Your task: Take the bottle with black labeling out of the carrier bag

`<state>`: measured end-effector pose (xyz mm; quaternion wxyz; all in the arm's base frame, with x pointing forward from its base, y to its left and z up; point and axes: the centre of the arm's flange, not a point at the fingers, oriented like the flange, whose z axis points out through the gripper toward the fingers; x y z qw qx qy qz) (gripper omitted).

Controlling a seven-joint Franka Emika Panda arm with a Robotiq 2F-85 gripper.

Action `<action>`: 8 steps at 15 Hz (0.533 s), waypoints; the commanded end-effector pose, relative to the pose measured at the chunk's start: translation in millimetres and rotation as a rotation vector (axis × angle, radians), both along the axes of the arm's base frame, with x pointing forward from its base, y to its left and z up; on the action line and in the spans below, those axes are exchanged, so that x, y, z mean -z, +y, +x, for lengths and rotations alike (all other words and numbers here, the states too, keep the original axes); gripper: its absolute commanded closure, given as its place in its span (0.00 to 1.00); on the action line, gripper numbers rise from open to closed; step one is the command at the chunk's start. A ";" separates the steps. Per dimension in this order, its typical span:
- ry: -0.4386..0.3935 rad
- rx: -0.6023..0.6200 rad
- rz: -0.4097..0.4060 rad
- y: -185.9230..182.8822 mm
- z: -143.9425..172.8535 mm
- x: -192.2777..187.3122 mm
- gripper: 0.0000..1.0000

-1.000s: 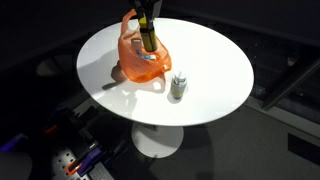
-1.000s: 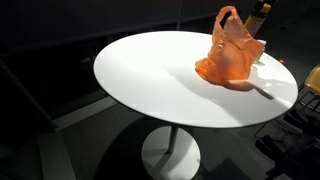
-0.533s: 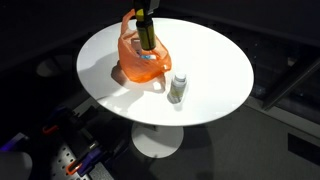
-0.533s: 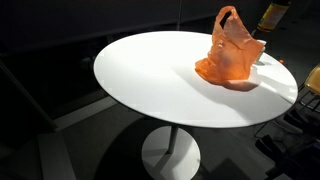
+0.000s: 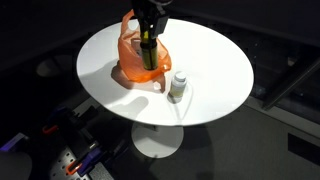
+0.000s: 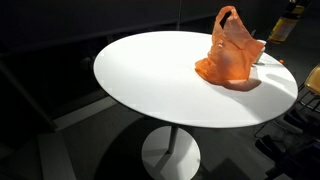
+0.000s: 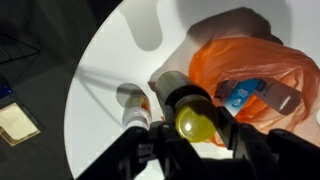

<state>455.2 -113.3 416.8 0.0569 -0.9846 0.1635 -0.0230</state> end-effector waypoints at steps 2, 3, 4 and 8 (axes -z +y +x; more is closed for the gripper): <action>0.032 0.069 0.025 -19.2 9.5 38.0 0.80; 0.036 0.075 0.031 -22.0 12.4 46.4 0.80; 0.039 0.078 0.035 -24.0 15.5 54.0 0.80; 0.056 0.098 0.035 -28.3 26.4 81.8 0.80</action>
